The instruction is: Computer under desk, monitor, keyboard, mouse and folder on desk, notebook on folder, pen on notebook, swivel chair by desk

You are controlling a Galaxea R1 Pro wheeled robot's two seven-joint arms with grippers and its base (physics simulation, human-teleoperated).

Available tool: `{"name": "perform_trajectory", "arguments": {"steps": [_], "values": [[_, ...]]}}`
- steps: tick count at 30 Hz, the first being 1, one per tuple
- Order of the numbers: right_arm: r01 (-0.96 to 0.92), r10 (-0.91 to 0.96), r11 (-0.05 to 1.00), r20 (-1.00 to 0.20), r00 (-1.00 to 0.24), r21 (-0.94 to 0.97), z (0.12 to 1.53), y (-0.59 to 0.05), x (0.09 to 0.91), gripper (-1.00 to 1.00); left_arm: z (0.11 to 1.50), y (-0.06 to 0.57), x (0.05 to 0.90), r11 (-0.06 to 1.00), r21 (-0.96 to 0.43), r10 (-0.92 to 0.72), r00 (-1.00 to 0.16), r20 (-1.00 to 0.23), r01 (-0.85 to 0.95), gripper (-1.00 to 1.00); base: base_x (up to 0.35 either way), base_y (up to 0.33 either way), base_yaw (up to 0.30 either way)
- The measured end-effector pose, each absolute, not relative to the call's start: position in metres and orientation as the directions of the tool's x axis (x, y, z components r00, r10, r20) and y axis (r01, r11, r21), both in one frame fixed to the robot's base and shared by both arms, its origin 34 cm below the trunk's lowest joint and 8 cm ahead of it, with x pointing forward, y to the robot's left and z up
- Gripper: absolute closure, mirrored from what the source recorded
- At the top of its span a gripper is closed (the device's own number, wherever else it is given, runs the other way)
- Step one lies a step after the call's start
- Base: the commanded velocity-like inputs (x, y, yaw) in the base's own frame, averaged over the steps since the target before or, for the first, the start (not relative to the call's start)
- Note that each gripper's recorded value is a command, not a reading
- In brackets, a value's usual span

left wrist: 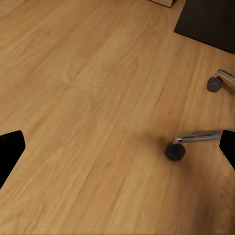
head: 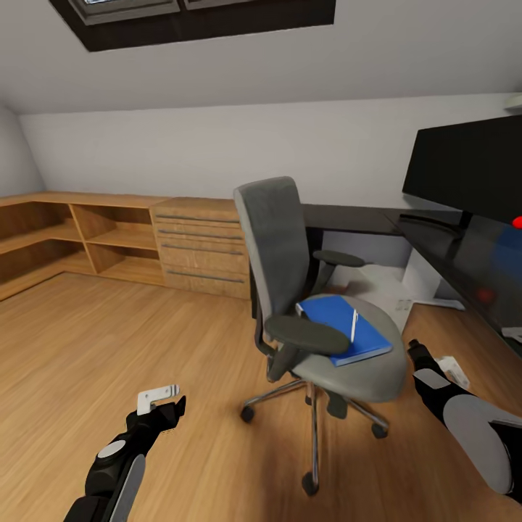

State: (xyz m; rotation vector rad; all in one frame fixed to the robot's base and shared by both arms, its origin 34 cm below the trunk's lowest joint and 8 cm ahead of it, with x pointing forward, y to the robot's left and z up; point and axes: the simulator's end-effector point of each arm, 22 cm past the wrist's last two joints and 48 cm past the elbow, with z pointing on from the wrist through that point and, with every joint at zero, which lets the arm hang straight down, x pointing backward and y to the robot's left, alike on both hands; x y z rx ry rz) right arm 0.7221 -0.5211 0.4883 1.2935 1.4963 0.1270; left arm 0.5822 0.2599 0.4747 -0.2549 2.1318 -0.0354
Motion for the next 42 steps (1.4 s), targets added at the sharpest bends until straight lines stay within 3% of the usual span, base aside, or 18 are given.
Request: {"name": "perform_trajectory", "arguments": {"steps": [16, 25, 42], "values": [[0.647, 0.757, 0.391, -0.629, 0.179, 0.655, 0.485, -0.540, 0.714, -1.00, 0.474, 0.260, 0.582, 0.978, -0.126, -0.195, -0.524, -0.829, -0.165, -1.00, 0.236, -0.030, 0.000], [0.645, 0.821, 0.394, -0.566, 0.071, 0.654, 0.468, -0.518, 0.719, -1.00, 0.474, 0.260, 0.582, 0.978, -0.125, -0.195, -0.524, -0.829, -0.165, -1.00, 0.021, 0.000, 0.000], [0.642, 0.865, 0.375, -0.502, 0.018, 0.669, 0.463, -0.512, 0.719, -1.00, 0.497, 0.259, 0.588, 0.978, -0.137, -0.198, -0.482, -0.853, -0.159, -1.00, 0.000, 0.000, 0.000]]}}
